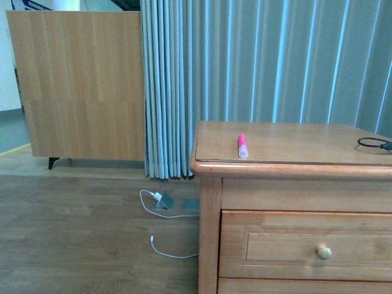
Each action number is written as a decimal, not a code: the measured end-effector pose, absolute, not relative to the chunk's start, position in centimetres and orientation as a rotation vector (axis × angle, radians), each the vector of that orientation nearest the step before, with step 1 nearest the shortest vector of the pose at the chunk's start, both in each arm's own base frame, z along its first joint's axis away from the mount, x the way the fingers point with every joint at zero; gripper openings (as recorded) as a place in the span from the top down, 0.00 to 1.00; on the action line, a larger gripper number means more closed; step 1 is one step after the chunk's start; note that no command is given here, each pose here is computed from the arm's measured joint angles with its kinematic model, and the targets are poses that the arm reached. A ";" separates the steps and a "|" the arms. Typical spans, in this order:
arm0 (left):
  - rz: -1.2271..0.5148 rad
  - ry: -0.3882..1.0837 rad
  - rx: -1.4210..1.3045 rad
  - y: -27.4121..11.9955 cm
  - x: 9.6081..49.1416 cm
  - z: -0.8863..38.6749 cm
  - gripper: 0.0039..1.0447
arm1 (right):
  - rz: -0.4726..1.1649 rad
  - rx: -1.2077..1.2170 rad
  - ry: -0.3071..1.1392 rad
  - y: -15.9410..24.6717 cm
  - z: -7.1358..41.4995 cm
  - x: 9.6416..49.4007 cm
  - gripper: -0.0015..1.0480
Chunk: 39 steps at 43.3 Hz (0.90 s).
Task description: Place pink marker in drawer with both arms
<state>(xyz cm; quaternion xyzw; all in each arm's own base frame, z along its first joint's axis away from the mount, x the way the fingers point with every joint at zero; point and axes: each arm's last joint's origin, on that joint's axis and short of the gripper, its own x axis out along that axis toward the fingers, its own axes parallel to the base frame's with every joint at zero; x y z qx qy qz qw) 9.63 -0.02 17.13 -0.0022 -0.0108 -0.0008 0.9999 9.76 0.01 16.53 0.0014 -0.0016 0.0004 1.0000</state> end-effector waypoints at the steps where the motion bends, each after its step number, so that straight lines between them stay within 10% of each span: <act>1: -0.002 -0.022 -0.004 0.0 9.6 17.1 0.06 | 0.001 0.003 -0.004 0.0 16.5 9.8 0.08; 39: -0.002 -0.022 -0.004 0.0 9.6 17.1 0.06 | 0.001 0.003 -0.003 0.0 16.5 9.8 0.08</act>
